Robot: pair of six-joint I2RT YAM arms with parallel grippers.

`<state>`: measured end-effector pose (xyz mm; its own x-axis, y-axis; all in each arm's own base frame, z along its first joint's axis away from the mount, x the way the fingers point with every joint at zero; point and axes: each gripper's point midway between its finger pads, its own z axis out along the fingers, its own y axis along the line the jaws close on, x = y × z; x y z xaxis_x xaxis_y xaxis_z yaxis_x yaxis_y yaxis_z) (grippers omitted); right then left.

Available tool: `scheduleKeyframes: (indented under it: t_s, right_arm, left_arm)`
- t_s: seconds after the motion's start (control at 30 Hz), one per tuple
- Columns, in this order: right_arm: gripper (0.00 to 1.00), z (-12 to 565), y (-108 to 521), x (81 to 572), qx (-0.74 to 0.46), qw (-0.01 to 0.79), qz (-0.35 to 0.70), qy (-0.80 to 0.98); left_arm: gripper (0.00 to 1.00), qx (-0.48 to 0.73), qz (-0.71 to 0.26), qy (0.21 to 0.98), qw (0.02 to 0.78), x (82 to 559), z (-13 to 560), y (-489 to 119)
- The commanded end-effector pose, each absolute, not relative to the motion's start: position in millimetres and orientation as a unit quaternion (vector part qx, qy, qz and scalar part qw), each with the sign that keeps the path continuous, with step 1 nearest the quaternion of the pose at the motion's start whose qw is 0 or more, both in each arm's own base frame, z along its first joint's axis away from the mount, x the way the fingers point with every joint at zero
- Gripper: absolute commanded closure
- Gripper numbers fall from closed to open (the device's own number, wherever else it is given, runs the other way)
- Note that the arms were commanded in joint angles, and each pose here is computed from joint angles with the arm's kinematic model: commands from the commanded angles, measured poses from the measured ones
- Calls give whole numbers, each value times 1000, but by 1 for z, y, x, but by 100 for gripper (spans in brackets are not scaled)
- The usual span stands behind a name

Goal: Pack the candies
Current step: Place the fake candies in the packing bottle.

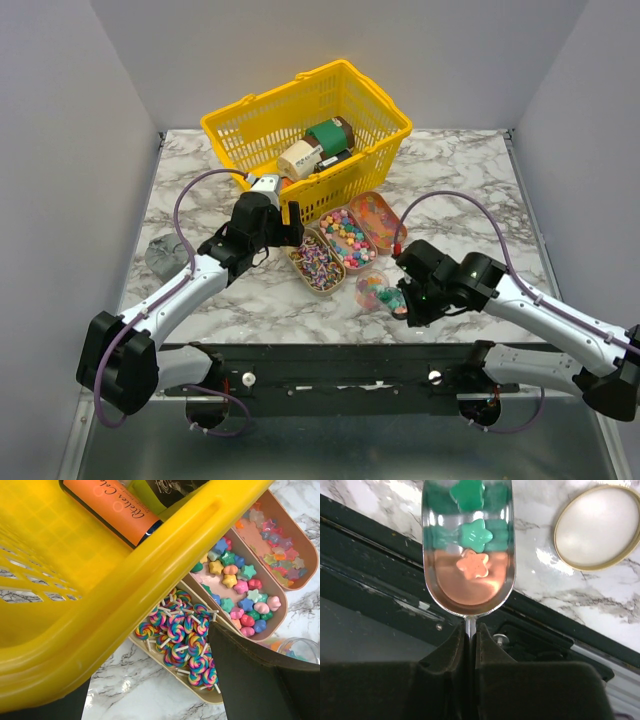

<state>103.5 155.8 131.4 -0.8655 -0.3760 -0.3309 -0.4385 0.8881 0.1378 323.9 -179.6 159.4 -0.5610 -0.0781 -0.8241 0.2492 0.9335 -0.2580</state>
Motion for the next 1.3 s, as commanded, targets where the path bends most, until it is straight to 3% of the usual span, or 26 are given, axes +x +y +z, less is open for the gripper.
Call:
scheduleKeyframes:
  t_s: [0.0,0.23,0.8,1.07,1.27]
  right_arm:
    - [99,138,144,89,-218,105,84,967]
    - [99,147,153,95,-220,116,93,964]
    - [99,158,152,80,-220,36,69,972]
    - [99,183,159,98,-218,75,66,971]
    - [99,181,181,140,-206,121,53,970]
  left_arm:
    - [1,45,-169,866,468,323,158,-175]
    - [1,44,-171,864,471,320,161,-174]
    - [1,43,-170,861,478,320,168,-172]
    - [1,42,-170,859,481,319,171,-172]
    - [1,39,-164,856,489,319,176,-168]
